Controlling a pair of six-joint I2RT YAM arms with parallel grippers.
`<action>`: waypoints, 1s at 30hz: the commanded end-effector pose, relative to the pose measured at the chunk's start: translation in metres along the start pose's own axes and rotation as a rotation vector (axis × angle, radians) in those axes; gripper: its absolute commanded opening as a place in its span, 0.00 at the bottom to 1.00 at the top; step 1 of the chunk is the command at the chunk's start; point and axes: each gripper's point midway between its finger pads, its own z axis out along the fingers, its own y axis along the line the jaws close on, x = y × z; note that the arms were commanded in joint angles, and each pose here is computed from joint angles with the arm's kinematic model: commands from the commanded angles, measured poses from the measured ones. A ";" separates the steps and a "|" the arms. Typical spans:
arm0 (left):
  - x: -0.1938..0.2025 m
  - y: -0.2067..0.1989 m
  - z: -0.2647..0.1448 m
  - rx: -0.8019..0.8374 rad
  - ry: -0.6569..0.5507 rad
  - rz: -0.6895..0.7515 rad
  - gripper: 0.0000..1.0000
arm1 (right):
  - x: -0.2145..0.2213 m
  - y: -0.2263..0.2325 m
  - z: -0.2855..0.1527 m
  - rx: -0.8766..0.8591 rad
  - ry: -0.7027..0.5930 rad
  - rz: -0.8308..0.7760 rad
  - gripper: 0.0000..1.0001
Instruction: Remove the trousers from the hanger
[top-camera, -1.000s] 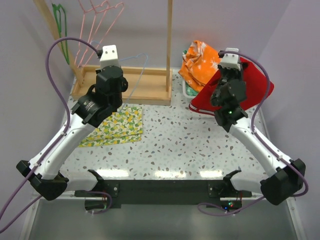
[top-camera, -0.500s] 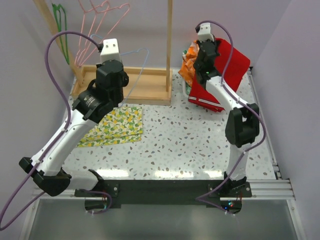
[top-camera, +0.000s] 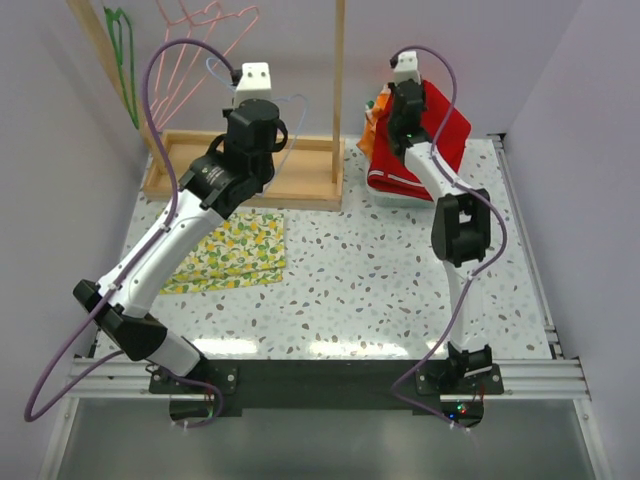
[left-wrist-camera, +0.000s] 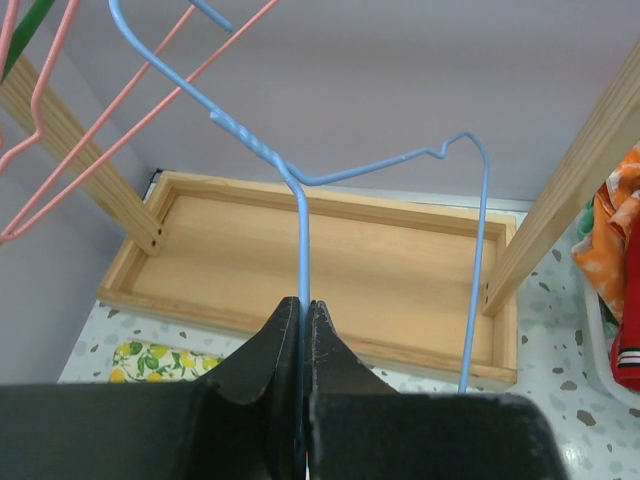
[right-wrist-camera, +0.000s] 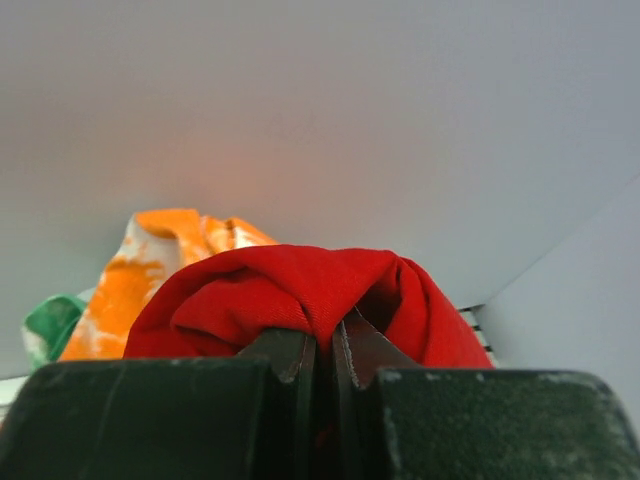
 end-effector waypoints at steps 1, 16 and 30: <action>-0.030 0.008 -0.002 -0.038 -0.061 -0.033 0.00 | 0.000 0.027 0.006 -0.102 -0.039 0.127 0.00; -0.042 0.022 -0.007 -0.082 -0.107 -0.043 0.00 | 0.018 0.064 -0.067 -0.236 0.125 0.111 0.60; -0.078 0.042 -0.022 -0.082 -0.277 -0.006 0.00 | -0.052 0.002 -0.192 -0.377 0.175 0.164 0.72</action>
